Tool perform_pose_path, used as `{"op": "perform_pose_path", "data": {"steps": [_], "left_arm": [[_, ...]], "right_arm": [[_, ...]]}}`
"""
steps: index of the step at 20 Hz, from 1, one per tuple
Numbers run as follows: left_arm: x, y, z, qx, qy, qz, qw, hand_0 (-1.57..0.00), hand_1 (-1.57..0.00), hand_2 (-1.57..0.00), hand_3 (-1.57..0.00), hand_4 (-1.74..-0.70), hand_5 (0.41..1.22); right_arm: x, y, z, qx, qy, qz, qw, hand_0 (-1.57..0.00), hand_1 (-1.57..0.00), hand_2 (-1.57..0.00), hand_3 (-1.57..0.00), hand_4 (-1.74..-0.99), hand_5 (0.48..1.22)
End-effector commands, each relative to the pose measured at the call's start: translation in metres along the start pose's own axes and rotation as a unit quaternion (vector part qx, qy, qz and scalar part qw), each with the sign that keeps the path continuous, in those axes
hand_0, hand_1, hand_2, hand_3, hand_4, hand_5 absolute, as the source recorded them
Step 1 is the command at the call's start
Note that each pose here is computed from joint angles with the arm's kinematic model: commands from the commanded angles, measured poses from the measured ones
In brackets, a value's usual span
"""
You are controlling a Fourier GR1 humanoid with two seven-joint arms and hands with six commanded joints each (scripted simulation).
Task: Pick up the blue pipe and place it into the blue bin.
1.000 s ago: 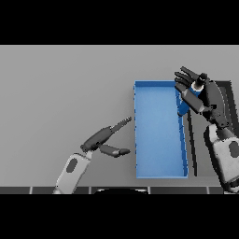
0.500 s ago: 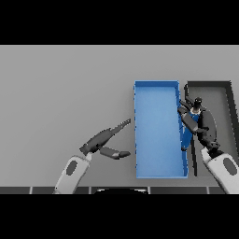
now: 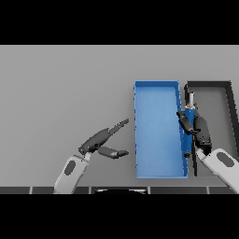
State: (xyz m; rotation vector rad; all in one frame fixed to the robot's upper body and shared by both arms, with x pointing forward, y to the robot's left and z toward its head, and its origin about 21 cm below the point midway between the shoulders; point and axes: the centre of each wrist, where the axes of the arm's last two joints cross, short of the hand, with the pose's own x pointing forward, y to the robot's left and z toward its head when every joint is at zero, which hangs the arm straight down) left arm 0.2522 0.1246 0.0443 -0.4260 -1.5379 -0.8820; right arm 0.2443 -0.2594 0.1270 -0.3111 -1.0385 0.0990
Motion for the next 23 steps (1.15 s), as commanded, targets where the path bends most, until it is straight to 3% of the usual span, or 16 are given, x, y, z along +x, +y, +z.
{"op": "perform_pose_path", "data": {"steps": [1, 5, 12, 16, 23], "left_arm": [[0.003, -0.001, 0.000, 0.001, -0.007, 0.001, 1.000, 0.00, 0.00, 0.00, 0.00, -0.88, 0.430], [0.005, -0.004, -0.002, -0.001, -0.003, 0.001, 1.000, 0.00, 0.00, 0.00, 0.00, -0.89, 0.428], [0.003, -0.008, 0.000, 0.002, -0.006, -0.001, 1.000, 0.00, 0.00, 0.00, 0.00, -0.89, 0.429], [0.008, -0.006, 0.001, 0.006, -0.007, -0.001, 1.000, 0.00, 0.00, 0.00, 0.00, -0.89, 0.431], [0.008, -0.006, 0.009, 0.004, -0.008, -0.005, 1.000, 0.00, 0.00, 0.00, 0.00, -0.88, 0.431]], "right_arm": [[-0.004, 0.000, -0.001, 0.015, 0.033, 0.023, 0.999, -0.38, -0.35, -0.35, -0.21, -1.219, 1.137], [-0.005, 0.005, -0.003, 0.049, 0.066, 0.104, 0.991, -0.16, -0.14, -0.14, -0.08, -1.083, 0.934], [-0.004, 0.009, -0.004, 0.048, 0.074, 0.156, 0.984, -0.03, -0.03, -0.03, -0.02, -1.038, 0.734], [-0.001, 0.009, -0.009, 0.046, 0.073, 0.162, 0.983, -0.01, -0.01, -0.01, -0.01, -1.022, 0.672], [-0.003, 0.012, -0.007, 0.061, 0.071, 0.166, 0.982, -0.01, -0.01, -0.01, 0.00, -1.022, 0.643]]}}
